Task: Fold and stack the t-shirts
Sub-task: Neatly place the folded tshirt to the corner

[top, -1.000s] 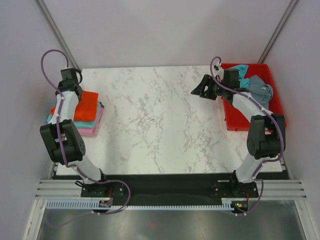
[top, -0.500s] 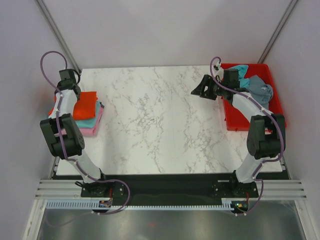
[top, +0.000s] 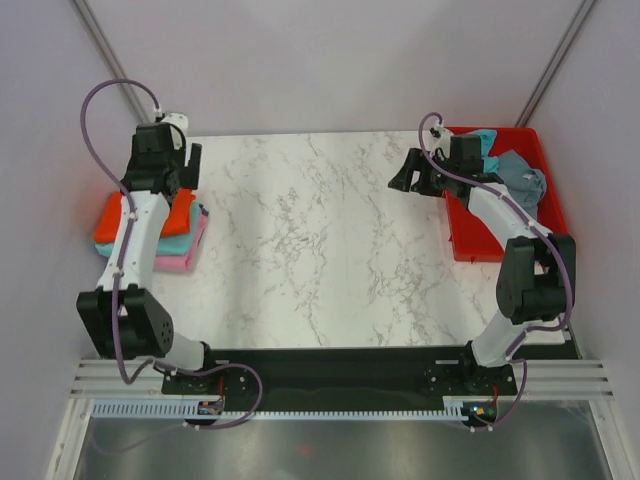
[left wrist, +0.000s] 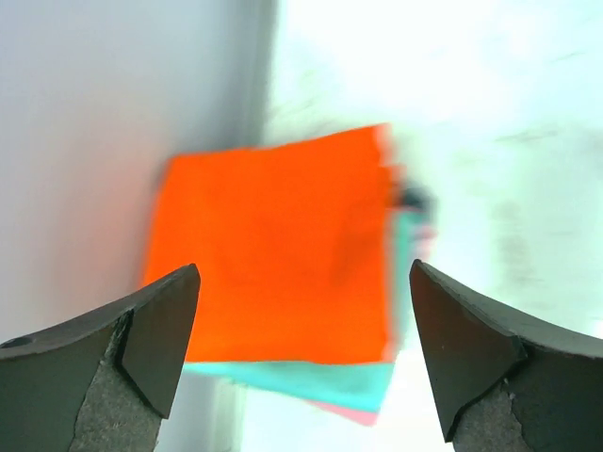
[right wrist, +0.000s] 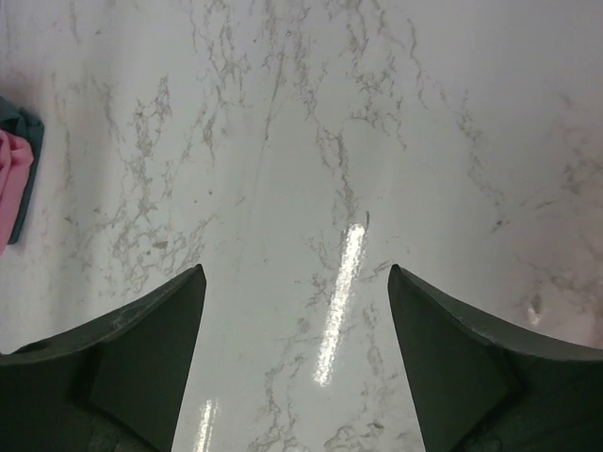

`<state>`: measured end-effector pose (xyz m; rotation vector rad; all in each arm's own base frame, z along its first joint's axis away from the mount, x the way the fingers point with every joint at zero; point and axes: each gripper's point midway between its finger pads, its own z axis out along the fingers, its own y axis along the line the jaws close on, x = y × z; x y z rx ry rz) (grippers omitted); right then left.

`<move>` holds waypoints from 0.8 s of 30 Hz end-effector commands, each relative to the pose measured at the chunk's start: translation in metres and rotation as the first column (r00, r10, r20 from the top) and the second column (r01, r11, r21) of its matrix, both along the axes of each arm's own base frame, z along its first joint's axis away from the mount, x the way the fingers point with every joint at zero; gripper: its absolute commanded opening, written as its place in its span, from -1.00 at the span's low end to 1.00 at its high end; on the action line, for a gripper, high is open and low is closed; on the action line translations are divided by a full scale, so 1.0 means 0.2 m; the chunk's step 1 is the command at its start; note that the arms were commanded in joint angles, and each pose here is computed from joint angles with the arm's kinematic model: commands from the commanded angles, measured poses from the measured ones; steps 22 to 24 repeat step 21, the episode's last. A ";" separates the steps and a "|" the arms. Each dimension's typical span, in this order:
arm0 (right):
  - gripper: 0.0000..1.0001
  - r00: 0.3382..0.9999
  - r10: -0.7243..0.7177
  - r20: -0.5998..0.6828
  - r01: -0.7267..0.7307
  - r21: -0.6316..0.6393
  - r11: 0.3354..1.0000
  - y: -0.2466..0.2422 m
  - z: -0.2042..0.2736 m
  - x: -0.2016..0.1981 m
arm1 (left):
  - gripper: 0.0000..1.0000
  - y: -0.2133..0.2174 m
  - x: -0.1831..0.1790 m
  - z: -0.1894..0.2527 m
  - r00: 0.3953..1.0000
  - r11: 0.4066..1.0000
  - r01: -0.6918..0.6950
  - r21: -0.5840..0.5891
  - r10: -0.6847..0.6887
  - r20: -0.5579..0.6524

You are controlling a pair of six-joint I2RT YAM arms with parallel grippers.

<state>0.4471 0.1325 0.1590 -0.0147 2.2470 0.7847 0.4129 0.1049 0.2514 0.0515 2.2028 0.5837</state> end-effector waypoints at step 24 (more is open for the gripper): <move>0.96 0.863 -0.388 0.322 0.496 -0.403 0.769 -0.64 0.46 -0.25 | 0.99 -0.78 -0.23 0.17 0.921 0.596 0.390 -0.702 -0.267 0.285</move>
